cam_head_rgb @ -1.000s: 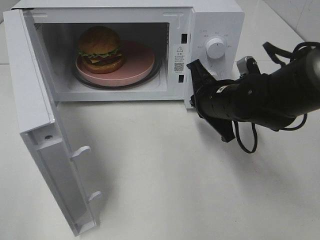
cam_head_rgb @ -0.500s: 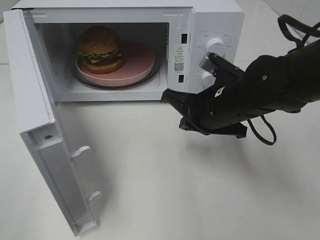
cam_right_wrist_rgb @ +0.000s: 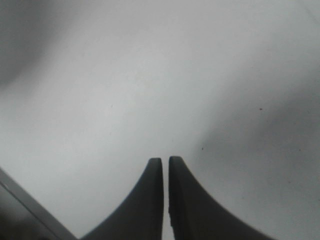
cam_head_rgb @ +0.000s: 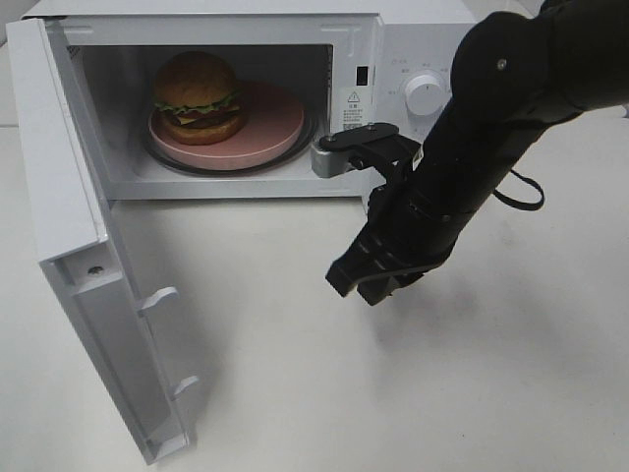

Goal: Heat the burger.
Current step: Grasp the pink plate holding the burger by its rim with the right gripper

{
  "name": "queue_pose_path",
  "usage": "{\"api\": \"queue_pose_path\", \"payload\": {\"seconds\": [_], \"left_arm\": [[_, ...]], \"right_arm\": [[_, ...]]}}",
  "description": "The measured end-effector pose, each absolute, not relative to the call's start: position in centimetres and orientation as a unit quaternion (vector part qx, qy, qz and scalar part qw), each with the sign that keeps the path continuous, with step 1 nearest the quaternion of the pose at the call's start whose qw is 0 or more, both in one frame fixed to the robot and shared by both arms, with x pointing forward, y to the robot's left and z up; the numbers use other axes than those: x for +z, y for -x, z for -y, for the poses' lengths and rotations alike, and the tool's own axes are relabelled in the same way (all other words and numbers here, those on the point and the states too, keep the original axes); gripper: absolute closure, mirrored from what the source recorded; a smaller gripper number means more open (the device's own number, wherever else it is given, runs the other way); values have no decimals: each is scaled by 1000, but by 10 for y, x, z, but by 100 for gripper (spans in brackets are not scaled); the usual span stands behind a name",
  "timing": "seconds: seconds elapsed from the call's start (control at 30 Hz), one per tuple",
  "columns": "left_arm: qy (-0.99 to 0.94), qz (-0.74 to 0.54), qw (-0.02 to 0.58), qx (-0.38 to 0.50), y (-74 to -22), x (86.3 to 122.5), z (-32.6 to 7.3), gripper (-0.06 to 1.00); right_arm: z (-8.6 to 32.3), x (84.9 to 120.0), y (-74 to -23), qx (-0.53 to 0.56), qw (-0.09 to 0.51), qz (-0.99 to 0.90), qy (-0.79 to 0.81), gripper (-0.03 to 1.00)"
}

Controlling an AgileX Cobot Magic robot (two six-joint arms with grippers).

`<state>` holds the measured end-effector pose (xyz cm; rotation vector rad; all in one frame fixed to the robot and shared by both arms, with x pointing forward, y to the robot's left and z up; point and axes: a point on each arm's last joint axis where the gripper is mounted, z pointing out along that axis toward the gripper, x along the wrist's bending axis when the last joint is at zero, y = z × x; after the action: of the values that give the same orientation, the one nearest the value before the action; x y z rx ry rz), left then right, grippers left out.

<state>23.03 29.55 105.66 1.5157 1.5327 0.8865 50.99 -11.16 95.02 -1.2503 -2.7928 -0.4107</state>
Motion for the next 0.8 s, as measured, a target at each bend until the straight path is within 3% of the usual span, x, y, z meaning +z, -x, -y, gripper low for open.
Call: {"api": "queue_pose_path", "payload": {"seconds": [0.43, 0.57, 0.8], "left_arm": [[-598, -604, 394, 350, -230, 1057, -296, -5], [-598, -604, 394, 350, -230, 1057, -296, -5], [-598, -604, 394, 350, -230, 1057, -296, -5]], "right_arm": [[109, 978, -509, -100, 51, 991, 78, 90], [111, 992, -512, -95, 18, 994, -44, 89], [113, 999, -518, -80, -10, 991, -110, 86]]}}
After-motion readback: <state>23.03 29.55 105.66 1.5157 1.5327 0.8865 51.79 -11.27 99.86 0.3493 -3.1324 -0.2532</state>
